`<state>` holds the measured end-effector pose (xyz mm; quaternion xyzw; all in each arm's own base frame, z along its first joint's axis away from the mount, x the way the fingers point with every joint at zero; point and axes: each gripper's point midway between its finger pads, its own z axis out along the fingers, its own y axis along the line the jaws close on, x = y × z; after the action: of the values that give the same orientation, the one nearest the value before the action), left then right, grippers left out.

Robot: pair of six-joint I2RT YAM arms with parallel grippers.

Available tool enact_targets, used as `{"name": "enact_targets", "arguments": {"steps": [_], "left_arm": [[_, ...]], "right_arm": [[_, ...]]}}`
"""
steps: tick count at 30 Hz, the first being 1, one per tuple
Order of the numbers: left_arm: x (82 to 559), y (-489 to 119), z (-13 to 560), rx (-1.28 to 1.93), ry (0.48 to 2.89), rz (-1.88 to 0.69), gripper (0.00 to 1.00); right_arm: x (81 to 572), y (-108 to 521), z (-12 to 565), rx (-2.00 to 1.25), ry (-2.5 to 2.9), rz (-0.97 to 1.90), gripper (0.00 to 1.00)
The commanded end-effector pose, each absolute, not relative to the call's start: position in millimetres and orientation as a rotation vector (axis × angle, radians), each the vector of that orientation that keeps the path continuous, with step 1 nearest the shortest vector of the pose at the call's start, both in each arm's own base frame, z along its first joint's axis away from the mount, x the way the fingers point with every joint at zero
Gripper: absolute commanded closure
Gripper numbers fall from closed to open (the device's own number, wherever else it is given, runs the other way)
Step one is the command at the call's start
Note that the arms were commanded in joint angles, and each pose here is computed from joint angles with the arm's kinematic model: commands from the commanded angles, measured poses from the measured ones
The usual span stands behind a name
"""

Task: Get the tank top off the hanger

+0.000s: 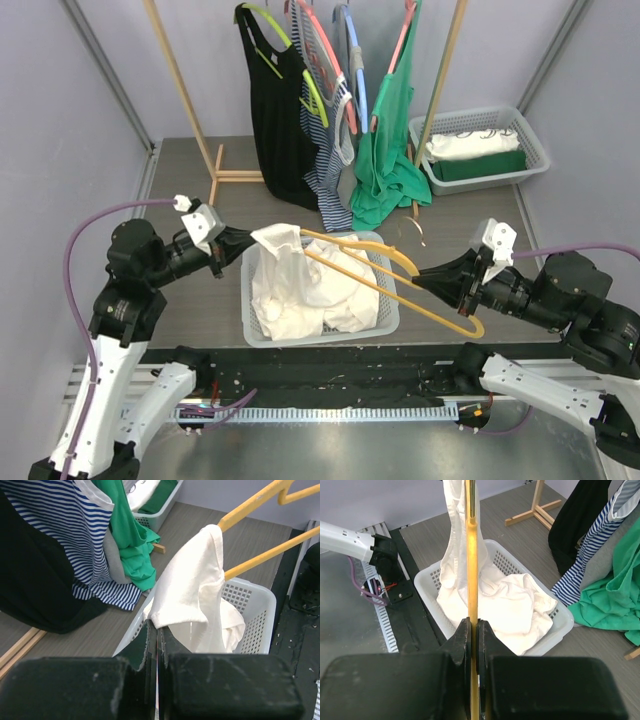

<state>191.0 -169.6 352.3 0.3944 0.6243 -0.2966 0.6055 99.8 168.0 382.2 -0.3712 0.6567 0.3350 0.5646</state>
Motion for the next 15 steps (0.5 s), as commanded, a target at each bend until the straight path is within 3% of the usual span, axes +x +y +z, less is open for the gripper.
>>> {"name": "enact_targets", "arguments": {"steps": [1, 15], "left_arm": [[194, -163, 354, 0.868, 1.439, -0.643, 1.00], [217, -147, 342, 0.672, 1.531, -0.594, 1.00]], "right_arm": [[94, 155, 411, -0.808, 1.490, 0.800, 0.99], [85, 98, 435, -0.661, 1.474, 0.693, 0.99]]}}
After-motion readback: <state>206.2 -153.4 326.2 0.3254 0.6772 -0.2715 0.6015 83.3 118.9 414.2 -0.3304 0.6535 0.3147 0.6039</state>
